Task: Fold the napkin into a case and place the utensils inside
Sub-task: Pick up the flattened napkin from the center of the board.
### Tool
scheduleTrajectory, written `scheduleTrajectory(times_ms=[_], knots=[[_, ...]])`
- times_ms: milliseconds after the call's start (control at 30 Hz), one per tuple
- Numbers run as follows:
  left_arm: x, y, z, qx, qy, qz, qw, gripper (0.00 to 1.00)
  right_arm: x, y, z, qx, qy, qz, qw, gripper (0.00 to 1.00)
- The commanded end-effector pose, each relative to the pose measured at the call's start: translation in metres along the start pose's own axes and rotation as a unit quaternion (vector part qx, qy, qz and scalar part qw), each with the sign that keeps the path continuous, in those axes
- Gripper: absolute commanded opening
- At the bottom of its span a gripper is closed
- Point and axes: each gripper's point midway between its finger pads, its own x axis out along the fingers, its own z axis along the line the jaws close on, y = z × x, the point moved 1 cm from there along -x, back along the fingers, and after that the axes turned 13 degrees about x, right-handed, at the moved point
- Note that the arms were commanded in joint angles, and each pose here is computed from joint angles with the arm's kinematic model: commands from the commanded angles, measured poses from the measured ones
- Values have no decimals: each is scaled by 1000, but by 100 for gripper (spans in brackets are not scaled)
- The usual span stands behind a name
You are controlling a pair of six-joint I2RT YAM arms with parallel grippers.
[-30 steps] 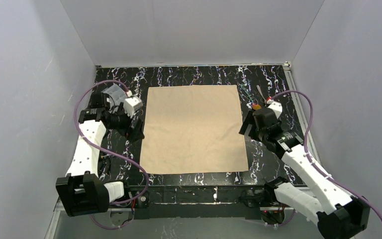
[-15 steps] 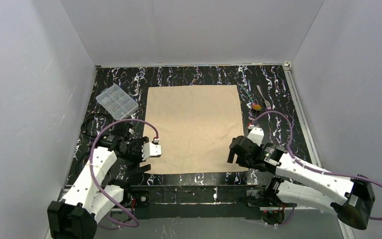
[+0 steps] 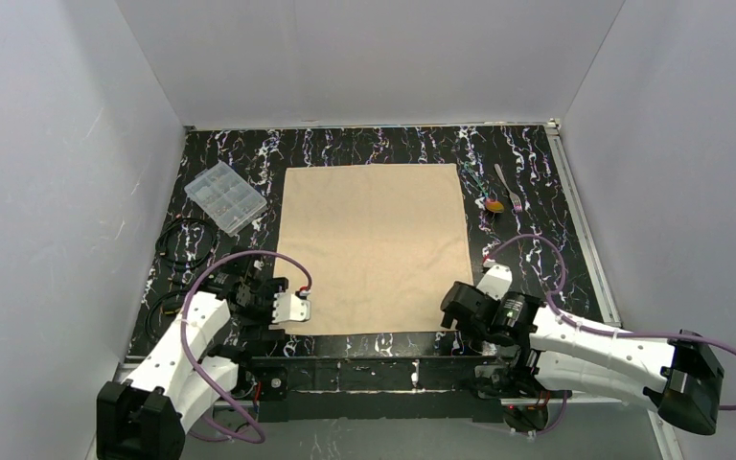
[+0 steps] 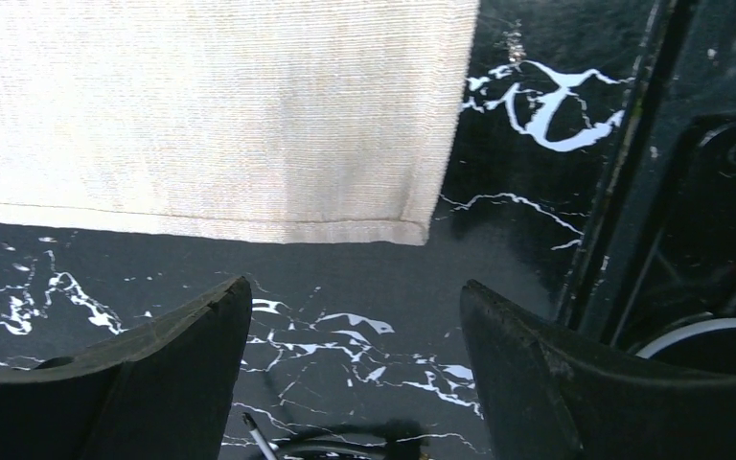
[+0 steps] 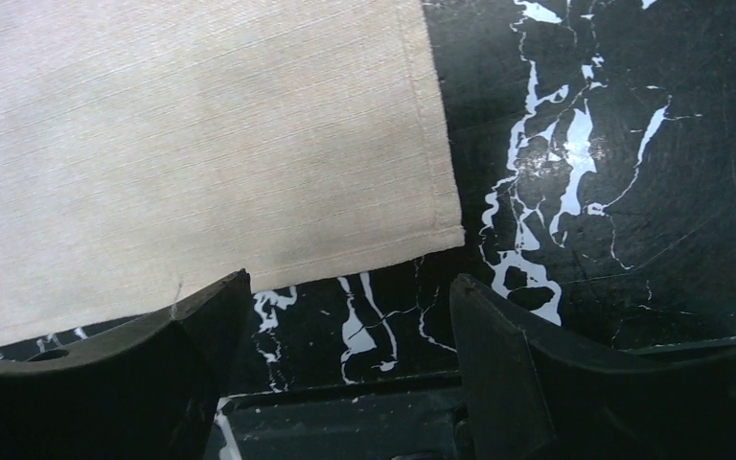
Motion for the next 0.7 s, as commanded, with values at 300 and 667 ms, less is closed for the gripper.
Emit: scheduleTrajectory(times_ms=[300, 667], knots=[[9, 2, 8, 19, -2, 1, 1000, 72, 19, 1, -16, 30, 32, -29, 999, 83], [15, 3, 13, 13, 11, 4, 1000, 59, 25, -4, -16, 18, 51, -47, 997, 80]])
